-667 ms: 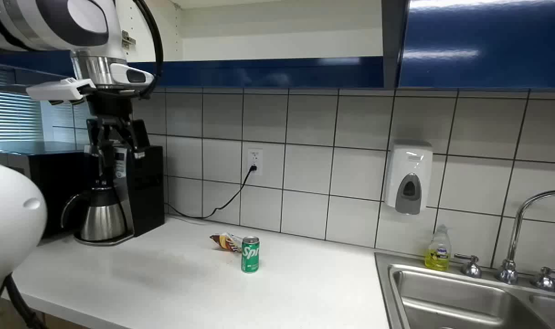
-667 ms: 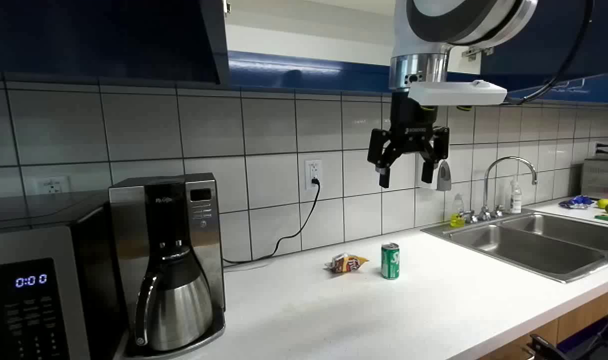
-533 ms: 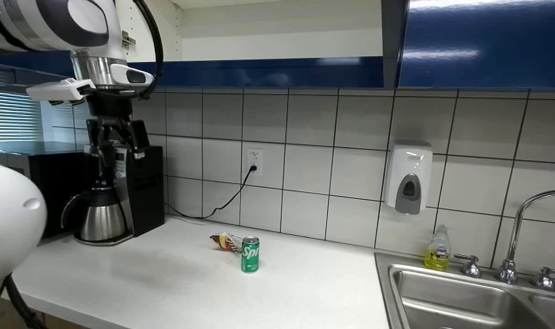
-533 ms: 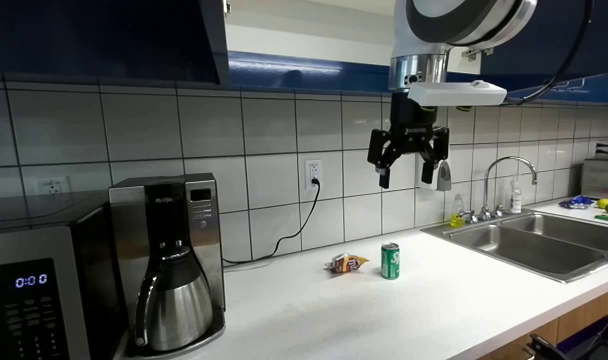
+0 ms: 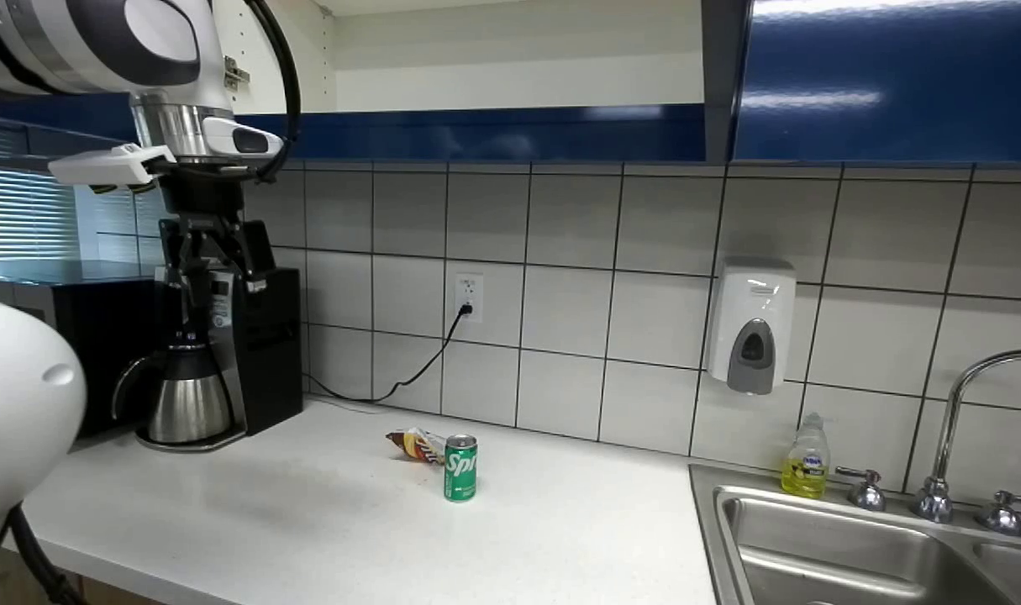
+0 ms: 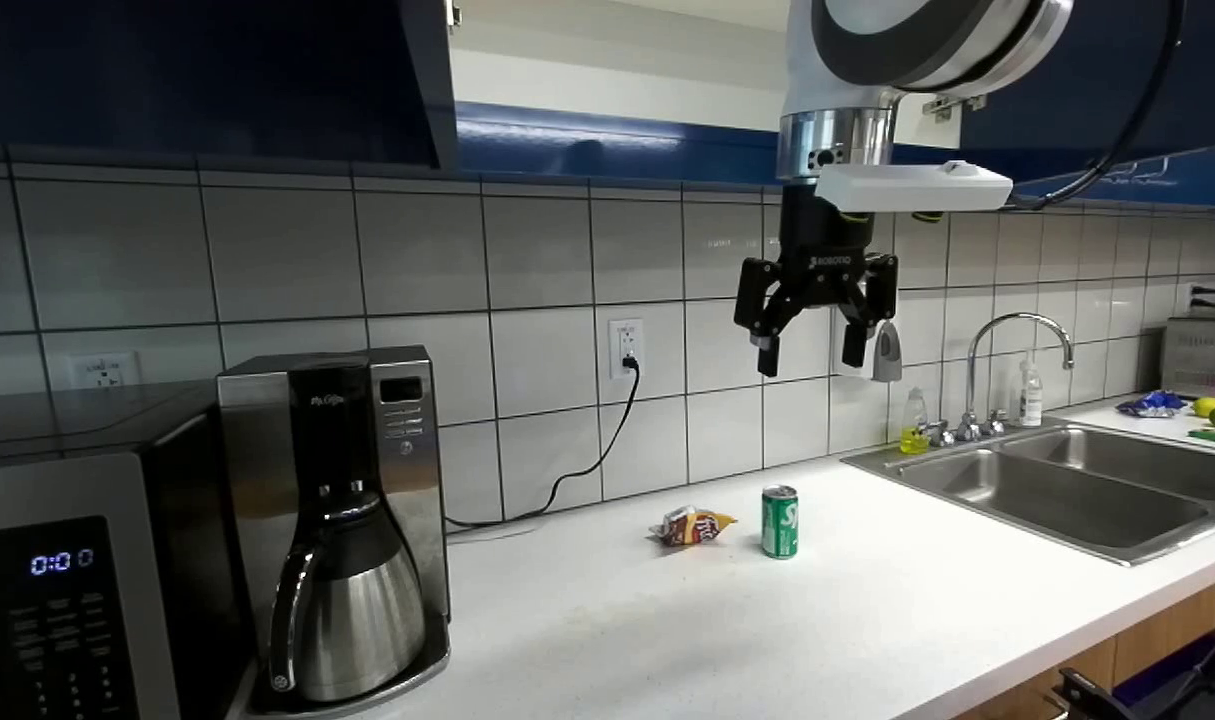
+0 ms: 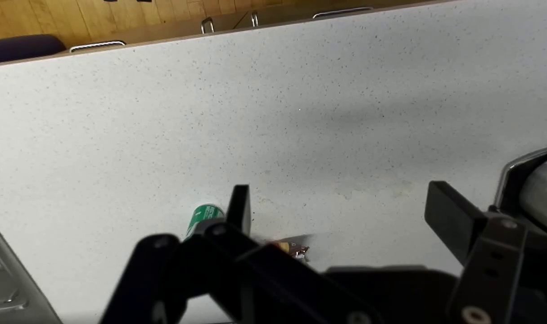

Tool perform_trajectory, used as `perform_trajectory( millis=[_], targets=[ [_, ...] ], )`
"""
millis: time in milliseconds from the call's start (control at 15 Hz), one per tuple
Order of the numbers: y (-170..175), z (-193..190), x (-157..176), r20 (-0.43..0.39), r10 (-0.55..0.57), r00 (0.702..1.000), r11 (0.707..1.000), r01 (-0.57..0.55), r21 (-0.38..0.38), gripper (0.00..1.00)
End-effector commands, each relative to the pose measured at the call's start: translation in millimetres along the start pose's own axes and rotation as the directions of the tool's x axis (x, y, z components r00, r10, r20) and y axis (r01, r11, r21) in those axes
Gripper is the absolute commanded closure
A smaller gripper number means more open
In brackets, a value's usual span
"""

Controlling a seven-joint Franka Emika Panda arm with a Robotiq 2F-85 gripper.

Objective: Put the can into the cupboard

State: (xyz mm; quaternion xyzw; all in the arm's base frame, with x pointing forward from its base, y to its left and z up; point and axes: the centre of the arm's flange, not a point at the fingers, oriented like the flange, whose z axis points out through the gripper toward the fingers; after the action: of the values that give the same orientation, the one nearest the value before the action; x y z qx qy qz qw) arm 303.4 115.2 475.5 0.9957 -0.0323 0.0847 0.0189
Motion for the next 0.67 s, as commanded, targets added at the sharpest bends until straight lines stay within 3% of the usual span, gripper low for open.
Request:
perform_trajectory(
  millis=[0, 600],
  targets=[
    [0.0, 0.0, 0.0, 0.000, 0.000, 1.000, 1.000, 0.000, 0.000, 0.00],
    [7.0, 17.7, 13.0, -0.010, 0.019, 1.000, 1.000, -0.019, -0.017, 0.00]
  ],
)
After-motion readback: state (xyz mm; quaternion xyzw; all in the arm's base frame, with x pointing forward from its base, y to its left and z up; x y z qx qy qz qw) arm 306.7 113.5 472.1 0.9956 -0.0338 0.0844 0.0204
